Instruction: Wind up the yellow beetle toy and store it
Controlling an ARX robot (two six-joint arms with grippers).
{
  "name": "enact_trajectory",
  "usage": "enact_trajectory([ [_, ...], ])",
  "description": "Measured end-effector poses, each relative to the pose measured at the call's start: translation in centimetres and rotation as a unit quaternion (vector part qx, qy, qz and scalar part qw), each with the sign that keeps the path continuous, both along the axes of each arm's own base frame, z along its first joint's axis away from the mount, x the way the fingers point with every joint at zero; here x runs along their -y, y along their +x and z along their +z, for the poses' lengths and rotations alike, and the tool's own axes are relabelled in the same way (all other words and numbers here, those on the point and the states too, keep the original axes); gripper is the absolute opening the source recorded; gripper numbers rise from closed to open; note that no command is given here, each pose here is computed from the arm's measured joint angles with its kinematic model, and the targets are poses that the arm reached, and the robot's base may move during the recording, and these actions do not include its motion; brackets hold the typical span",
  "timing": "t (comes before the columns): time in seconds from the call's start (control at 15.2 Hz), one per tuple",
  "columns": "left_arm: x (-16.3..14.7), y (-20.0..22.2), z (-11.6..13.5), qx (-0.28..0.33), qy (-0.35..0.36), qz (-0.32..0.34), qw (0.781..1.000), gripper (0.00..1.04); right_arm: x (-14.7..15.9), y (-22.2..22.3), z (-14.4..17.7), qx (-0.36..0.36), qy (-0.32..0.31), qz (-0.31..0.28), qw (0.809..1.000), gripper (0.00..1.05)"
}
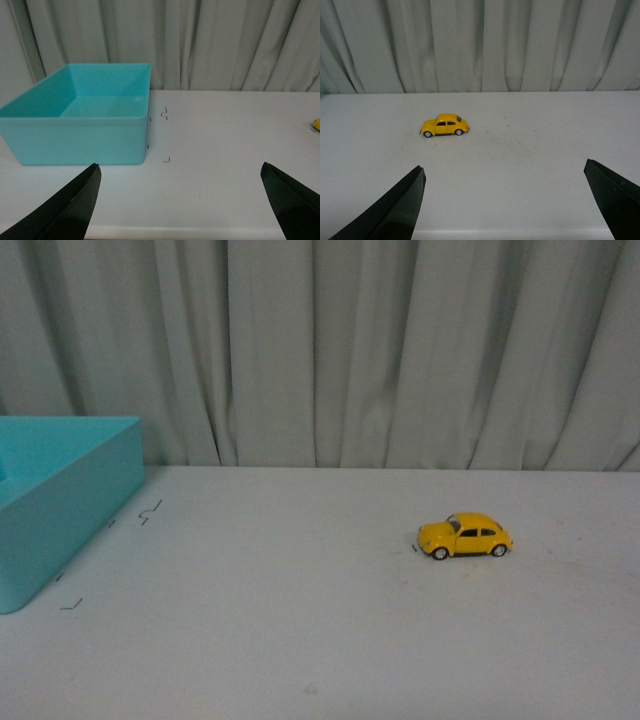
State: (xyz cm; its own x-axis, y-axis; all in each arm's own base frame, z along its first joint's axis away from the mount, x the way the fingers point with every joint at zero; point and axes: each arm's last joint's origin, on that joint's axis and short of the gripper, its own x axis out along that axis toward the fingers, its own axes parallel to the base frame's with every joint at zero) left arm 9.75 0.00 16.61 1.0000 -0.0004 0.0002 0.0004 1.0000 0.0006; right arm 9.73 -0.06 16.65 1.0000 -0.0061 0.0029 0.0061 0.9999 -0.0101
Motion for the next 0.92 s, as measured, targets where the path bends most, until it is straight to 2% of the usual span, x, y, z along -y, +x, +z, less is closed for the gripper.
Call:
enact_trajectory([
  [0.92, 0.0, 0.0, 0.02, 0.001, 0.0, 0.0, 1.0, 0.98, 0.0, 0.0, 0.01, 0.001, 0.001, 0.0, 1.0, 0.98],
])
